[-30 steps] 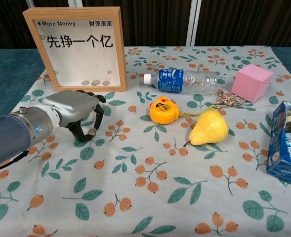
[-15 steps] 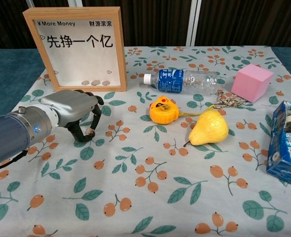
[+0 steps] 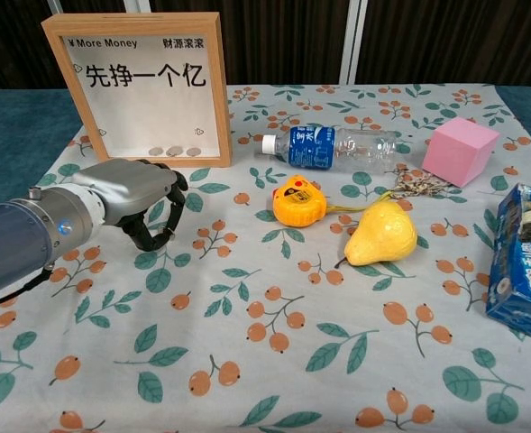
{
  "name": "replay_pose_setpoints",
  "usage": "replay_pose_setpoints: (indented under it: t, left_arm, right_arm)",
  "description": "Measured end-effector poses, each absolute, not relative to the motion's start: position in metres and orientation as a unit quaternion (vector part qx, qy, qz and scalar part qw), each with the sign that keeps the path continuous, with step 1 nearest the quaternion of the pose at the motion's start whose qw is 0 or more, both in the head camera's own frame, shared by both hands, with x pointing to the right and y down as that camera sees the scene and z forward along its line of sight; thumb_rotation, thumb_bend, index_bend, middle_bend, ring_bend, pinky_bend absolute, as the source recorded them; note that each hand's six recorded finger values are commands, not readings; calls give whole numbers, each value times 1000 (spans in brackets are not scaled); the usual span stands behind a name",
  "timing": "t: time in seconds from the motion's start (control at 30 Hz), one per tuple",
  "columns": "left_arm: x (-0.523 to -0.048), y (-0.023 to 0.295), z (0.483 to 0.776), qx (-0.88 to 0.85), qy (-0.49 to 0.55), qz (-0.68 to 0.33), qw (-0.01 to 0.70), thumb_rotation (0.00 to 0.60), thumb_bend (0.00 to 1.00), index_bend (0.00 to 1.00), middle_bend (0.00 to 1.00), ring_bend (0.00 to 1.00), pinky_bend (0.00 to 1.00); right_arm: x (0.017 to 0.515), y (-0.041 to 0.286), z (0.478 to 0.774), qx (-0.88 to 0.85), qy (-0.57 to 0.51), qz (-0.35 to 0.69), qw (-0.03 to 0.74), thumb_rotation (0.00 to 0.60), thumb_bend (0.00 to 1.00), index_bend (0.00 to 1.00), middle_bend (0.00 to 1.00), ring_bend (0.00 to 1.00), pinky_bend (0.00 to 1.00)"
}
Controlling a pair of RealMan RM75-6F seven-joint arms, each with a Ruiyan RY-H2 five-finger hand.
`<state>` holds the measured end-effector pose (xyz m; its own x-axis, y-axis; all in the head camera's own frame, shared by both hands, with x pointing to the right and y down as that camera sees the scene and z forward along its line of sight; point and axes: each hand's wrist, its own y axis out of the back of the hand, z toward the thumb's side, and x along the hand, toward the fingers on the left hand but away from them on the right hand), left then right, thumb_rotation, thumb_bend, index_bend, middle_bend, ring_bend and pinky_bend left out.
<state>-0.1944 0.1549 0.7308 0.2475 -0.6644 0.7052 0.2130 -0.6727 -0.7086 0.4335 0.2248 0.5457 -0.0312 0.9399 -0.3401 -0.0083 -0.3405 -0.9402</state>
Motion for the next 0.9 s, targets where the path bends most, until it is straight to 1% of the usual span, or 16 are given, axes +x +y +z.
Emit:
replay_pose_setpoints:
  t: [0.07, 0.27, 0.4, 0.6, 0.77, 0.9]
  left_arm:
    - [-194, 155, 730, -698, 163, -591, 370, 600, 542, 667, 168, 0, 0]
    - [-194, 150, 725, -699, 176, -585, 371, 600, 542, 695, 194, 0, 0]
    - [-193, 142, 713, -698, 190, -578, 379, 600, 541, 710, 200, 0, 0]
    - [-187, 128, 679, -704, 216, -551, 392, 600, 537, 711, 191, 0, 0]
    - [-174, 117, 637, -718, 231, -515, 406, 600, 532, 710, 187, 0, 0]
    - [-160, 110, 603, -739, 237, -487, 401, 600, 527, 710, 185, 0, 0]
  right_arm:
    - [434, 225, 545, -567, -410, 590, 403, 600, 297, 79, 0, 0, 0]
    - [434, 225, 545, -567, -411, 590, 402, 600, 297, 79, 0, 0, 0]
    - [434, 224, 545, -567, -412, 590, 402, 600, 297, 79, 0, 0, 0]
    - [433, 224, 545, -566, -411, 590, 403, 600, 297, 79, 0, 0, 0]
    - [434, 224, 545, -565, -412, 591, 403, 600, 296, 79, 0, 0, 0]
    - [434, 224, 544, -563, -413, 591, 404, 600, 296, 79, 0, 0, 0]
